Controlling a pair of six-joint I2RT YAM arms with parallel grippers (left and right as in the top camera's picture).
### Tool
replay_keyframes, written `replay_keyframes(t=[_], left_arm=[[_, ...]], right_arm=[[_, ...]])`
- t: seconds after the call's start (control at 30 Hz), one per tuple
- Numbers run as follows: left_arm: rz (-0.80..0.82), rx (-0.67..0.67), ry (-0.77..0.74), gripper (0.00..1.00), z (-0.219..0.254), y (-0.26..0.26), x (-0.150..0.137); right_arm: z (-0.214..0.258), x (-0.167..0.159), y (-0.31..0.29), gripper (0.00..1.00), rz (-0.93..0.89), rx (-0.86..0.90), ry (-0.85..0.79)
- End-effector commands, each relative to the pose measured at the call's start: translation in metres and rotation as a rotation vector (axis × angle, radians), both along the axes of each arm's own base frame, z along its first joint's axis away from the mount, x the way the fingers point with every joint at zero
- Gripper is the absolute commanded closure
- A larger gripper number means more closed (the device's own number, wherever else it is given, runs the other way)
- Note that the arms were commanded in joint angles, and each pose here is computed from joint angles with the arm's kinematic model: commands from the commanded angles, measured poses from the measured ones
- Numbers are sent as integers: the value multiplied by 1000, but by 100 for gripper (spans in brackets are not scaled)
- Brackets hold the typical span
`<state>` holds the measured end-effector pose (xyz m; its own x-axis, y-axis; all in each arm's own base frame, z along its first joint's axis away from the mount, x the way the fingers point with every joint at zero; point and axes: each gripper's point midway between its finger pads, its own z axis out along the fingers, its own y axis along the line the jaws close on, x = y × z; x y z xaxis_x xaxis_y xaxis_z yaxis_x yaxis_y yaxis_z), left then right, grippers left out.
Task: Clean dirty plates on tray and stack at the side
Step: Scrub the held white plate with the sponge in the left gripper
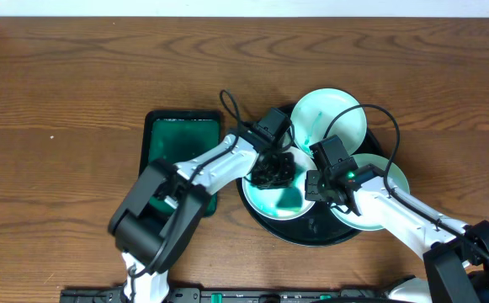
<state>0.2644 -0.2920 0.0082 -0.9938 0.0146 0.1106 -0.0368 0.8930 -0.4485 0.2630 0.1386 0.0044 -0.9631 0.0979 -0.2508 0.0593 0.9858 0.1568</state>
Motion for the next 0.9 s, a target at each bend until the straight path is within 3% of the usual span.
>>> replay_keyframes(t=[0.0,0.17,0.33,0.47,0.57,0.6,0.87], left_arm=[[140,499,-122,93,-34,104,19],[164,739,-198,93,-23,158,29],[126,706,-210,93,-25,152,34],[82,515,-151,93,-31,117,28],[14,202,-88,92,-27,60,20],[-21,43,-59,93,-22,31,15],[-145,-170,-36,90,-22,-29,-10]], right_arm=[[-8,-5,-8,99,5,-41,22],[-8,-5,-8,99,5,-41,22],[-8,-5,-8,99,6,-41,22],[-8,-6,-8,99,6,-43,25],[-8,-6,-8,99,7,-43,25],[-8,-6,-8,99,17,-46,24],[-8,-6,-8,99,17,-46,24]])
